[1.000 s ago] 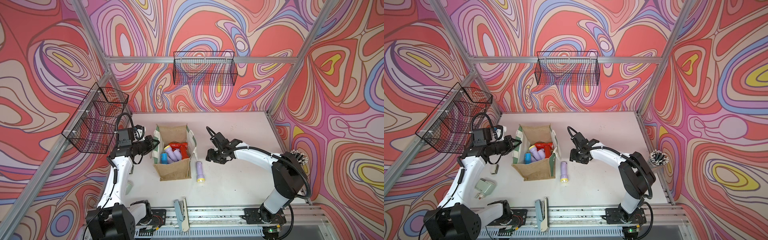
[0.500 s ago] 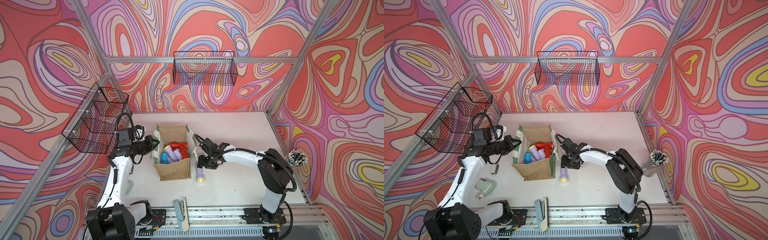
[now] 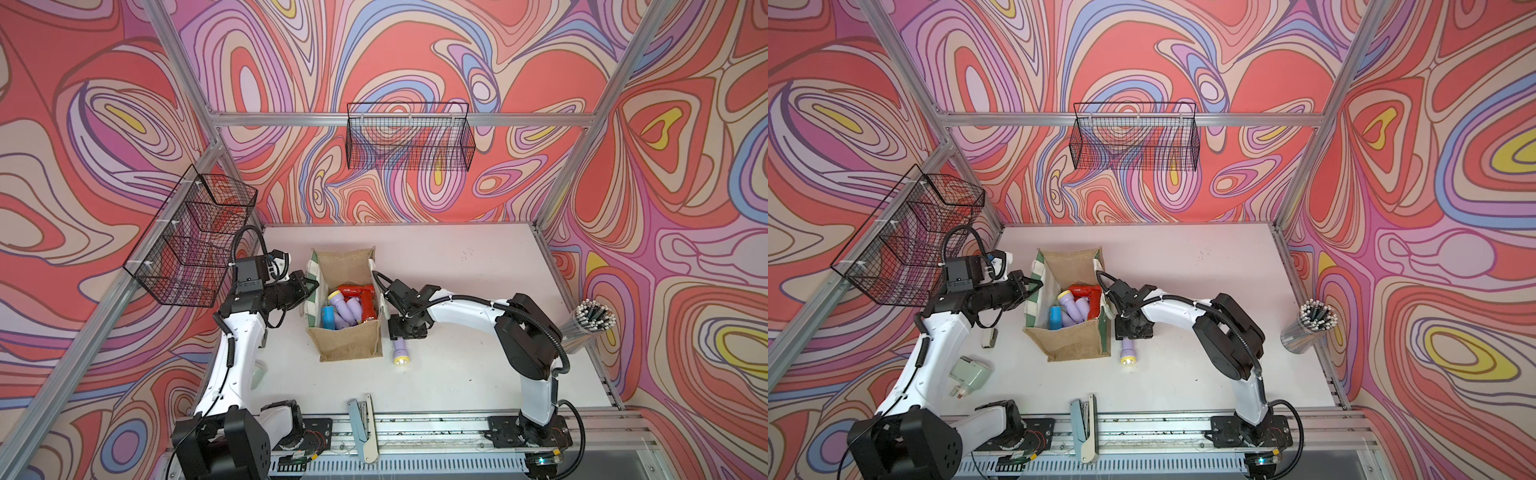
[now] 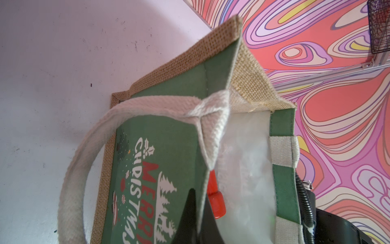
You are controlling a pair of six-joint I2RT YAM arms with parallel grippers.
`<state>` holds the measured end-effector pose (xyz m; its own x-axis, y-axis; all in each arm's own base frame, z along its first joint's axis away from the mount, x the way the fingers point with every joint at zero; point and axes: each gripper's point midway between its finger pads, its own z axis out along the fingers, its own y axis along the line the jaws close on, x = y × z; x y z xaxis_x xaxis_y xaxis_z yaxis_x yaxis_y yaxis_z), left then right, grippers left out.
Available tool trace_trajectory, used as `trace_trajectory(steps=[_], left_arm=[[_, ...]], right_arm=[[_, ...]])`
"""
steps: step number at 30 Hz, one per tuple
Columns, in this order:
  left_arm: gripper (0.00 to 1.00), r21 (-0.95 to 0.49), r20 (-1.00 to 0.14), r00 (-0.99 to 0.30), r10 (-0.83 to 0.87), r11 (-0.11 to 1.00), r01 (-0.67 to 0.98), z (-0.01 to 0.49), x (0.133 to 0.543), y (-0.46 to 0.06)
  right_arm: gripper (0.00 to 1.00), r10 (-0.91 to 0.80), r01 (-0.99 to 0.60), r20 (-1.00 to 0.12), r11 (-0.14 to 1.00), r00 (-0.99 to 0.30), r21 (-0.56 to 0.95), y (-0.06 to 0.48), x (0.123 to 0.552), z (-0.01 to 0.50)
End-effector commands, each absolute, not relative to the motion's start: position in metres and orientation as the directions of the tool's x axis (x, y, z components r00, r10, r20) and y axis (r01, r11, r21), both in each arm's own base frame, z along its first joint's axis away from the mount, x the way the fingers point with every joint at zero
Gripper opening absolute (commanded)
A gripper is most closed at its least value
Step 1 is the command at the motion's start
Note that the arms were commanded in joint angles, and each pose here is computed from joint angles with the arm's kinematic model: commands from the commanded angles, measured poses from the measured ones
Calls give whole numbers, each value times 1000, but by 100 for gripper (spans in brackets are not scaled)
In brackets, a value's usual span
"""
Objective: Put the flashlights into the tote bags
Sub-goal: Pick up the flashlight from the center of the board.
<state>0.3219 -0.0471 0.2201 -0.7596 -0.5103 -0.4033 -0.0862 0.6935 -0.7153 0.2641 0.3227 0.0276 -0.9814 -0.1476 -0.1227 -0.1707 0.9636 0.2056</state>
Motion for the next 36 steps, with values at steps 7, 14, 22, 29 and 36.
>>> trace_trajectory(steps=[7,14,22,29,36], left_arm=[[0,-716,-422,-753,-505,695,-65,224,320,-49],[0,-718,-419,-754,-506,693,-66,224,320,-49],[0,-716,-425,-751,-505,695,-62,225,319,-49],[0,-714,-427,-751,-504,697,-62,225,319,-49],[0,-714,-428,-751,-502,698,-60,226,318,-49]], right_arm=[[64,-195,-200,-101,979,-976,44,303,260,8],[53,-200,-200,-94,980,-975,-13,289,257,0],[52,-175,-171,-121,984,-977,-40,279,260,0],[59,-131,-131,-133,991,-982,-11,279,266,-3],[54,-93,-99,-110,994,-990,52,283,267,-6]])
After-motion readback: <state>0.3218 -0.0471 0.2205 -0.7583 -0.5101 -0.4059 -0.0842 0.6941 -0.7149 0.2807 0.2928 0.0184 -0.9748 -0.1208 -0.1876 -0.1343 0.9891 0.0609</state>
